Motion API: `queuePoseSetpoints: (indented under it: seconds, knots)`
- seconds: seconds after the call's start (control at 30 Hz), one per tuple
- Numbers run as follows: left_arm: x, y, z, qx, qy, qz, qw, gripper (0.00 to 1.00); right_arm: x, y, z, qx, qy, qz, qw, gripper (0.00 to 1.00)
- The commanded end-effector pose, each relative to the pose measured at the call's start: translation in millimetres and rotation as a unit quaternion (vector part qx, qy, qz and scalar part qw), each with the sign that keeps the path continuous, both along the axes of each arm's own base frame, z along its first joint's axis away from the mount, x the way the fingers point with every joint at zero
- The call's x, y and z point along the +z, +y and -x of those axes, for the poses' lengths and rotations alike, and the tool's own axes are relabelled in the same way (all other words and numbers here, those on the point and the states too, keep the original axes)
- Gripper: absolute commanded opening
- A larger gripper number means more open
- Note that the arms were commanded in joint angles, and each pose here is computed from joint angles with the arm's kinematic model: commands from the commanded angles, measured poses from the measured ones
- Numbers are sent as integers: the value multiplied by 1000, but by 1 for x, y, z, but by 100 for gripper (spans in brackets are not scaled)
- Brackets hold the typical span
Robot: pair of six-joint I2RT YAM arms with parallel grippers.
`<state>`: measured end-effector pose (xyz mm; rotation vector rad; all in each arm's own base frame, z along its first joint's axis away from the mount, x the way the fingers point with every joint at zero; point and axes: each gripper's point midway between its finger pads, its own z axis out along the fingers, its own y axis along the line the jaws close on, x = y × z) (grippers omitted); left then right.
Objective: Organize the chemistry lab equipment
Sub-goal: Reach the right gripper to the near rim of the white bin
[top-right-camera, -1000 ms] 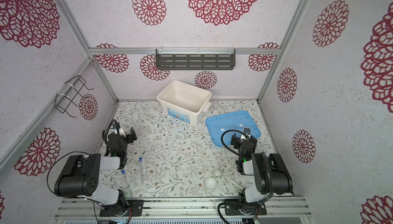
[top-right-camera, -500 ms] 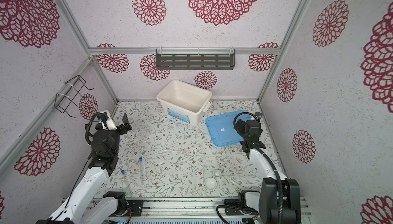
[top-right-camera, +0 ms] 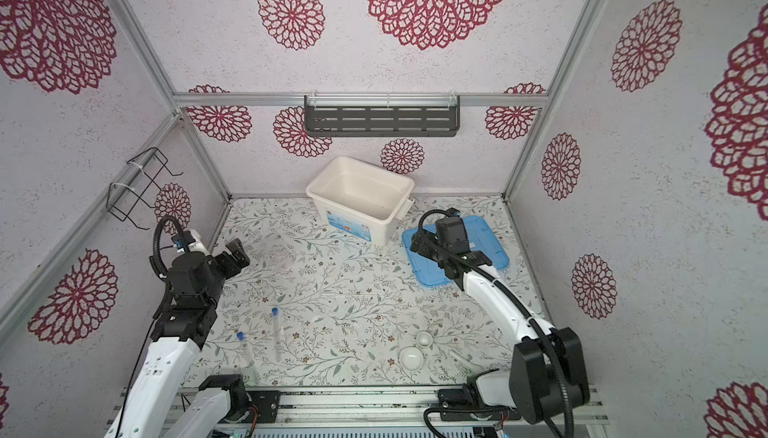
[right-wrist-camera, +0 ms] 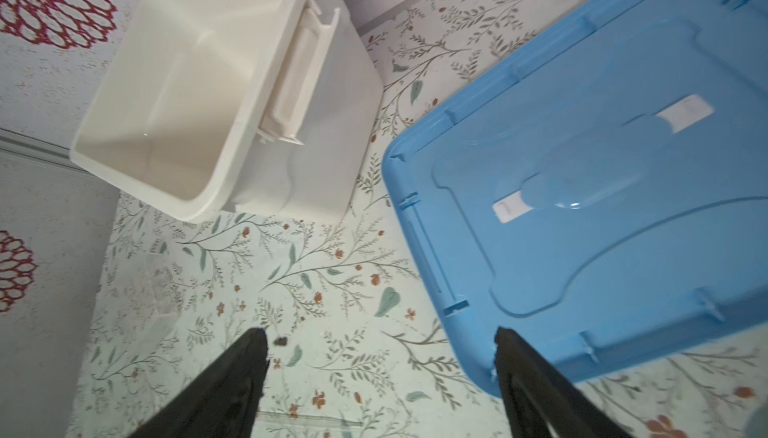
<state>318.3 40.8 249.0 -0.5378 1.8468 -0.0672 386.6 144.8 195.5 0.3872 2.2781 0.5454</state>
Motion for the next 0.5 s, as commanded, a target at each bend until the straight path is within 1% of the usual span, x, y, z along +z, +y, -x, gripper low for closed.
queuePoseSetpoints:
  seconds: [0.0, 0.07, 0.13, 0.2, 0.23, 0.3, 0.37, 0.4, 0.47]
  knots:
    - [-5, -31, -10, -87, 28, 11, 996, 97, 21, 28, -10, -41, 19, -44, 998, 87]
    - [-13, -45, -18, -128, 49, 5, 991, 97, 28, 43, -20, -53, 25, -52, 997, 80]
    - [-22, -53, -22, -149, 76, 2, 986, 97, 29, 49, -30, -75, 34, -55, 995, 77]
    - [-30, -51, -25, -140, 97, 3, 985, 97, 31, 56, -41, -89, 41, -62, 993, 76]
    - [-34, -47, -26, -126, 105, 5, 986, 98, 30, 62, -48, -90, 49, -69, 992, 77]
    - [-38, -45, -28, -123, 111, 1, 986, 97, 30, 74, -59, -87, 63, -81, 991, 78]
    - [-37, -43, -28, -116, 116, 0, 986, 97, 24, 79, -67, -102, 84, -86, 987, 75]
    - [-37, -42, -27, -113, 119, -2, 986, 97, 21, 78, -70, -114, 95, -81, 986, 71]
    - [-39, -39, -24, -109, 123, -9, 986, 97, 15, 77, -75, -126, 104, -63, 985, 71]
